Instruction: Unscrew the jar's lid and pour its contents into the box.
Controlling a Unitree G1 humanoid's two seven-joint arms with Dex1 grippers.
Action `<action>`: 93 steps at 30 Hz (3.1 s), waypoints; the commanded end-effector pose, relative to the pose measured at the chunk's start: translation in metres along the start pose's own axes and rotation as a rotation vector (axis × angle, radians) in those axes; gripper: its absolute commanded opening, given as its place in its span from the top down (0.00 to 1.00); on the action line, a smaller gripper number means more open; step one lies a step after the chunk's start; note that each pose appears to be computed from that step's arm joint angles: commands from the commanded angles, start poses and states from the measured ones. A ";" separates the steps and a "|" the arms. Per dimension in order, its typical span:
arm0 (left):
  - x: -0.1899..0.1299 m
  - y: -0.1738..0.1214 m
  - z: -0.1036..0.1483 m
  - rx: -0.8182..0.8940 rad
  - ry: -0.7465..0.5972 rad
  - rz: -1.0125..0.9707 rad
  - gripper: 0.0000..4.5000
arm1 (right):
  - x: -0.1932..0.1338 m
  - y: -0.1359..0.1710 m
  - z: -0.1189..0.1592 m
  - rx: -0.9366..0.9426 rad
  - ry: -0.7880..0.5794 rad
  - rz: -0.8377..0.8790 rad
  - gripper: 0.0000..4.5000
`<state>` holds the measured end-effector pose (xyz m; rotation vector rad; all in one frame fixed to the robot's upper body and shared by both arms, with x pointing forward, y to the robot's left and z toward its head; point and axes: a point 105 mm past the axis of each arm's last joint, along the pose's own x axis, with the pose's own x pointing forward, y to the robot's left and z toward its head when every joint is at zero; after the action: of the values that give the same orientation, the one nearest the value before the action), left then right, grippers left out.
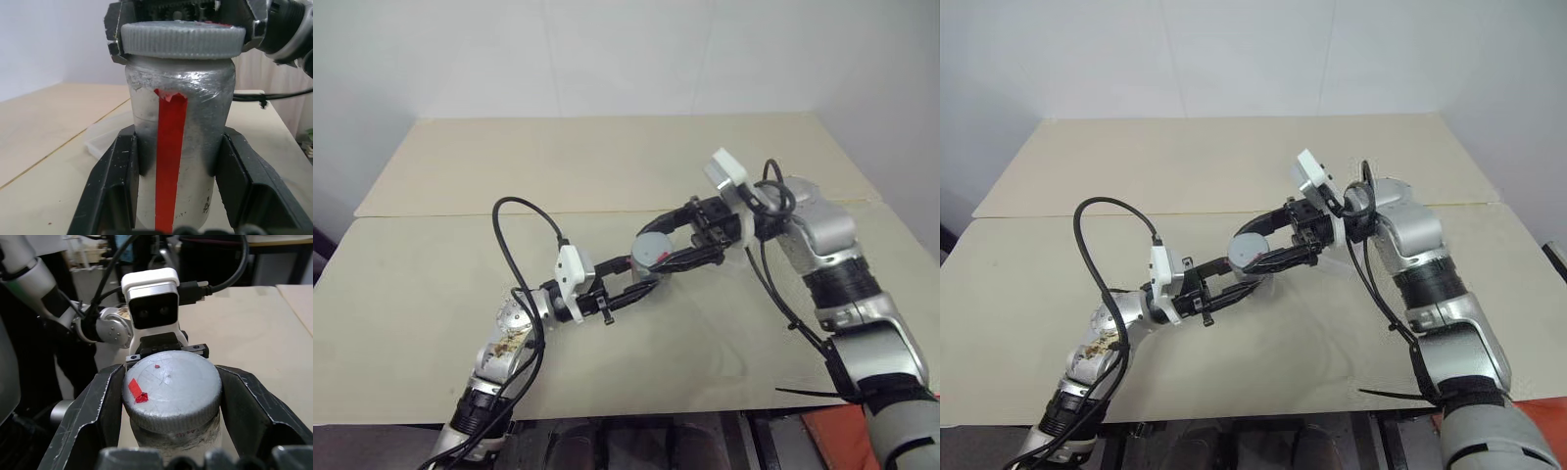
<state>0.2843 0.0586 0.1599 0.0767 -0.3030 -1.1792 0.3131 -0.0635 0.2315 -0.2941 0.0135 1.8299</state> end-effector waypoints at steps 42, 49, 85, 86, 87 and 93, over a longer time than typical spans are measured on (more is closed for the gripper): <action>0.015 0.042 -0.012 0.113 0.008 0.166 0.59 | 0.027 0.025 0.008 -0.159 -0.146 -1.293 0.00; 0.012 0.039 -0.010 0.114 0.004 0.176 0.59 | 0.026 0.019 0.000 -0.135 -0.140 -1.294 0.00; 0.010 0.032 -0.013 0.098 0.016 0.142 0.59 | 0.021 0.017 -0.002 -0.118 -0.164 -1.249 0.38; 0.010 0.030 -0.012 0.096 0.013 0.127 0.59 | 0.021 0.018 -0.002 -0.105 -0.174 -1.199 0.38; 0.010 0.029 -0.011 0.094 0.011 0.117 0.59 | 0.021 0.019 -0.002 -0.095 -0.182 -1.163 0.38; 0.008 0.023 -0.005 0.085 -0.002 0.063 0.59 | 0.009 0.030 -0.011 -0.079 -0.171 -0.827 0.38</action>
<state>0.3135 0.0588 0.1438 0.1455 -0.2845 -1.0910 0.2923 -0.0652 0.2000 -0.1674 -0.1951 0.9254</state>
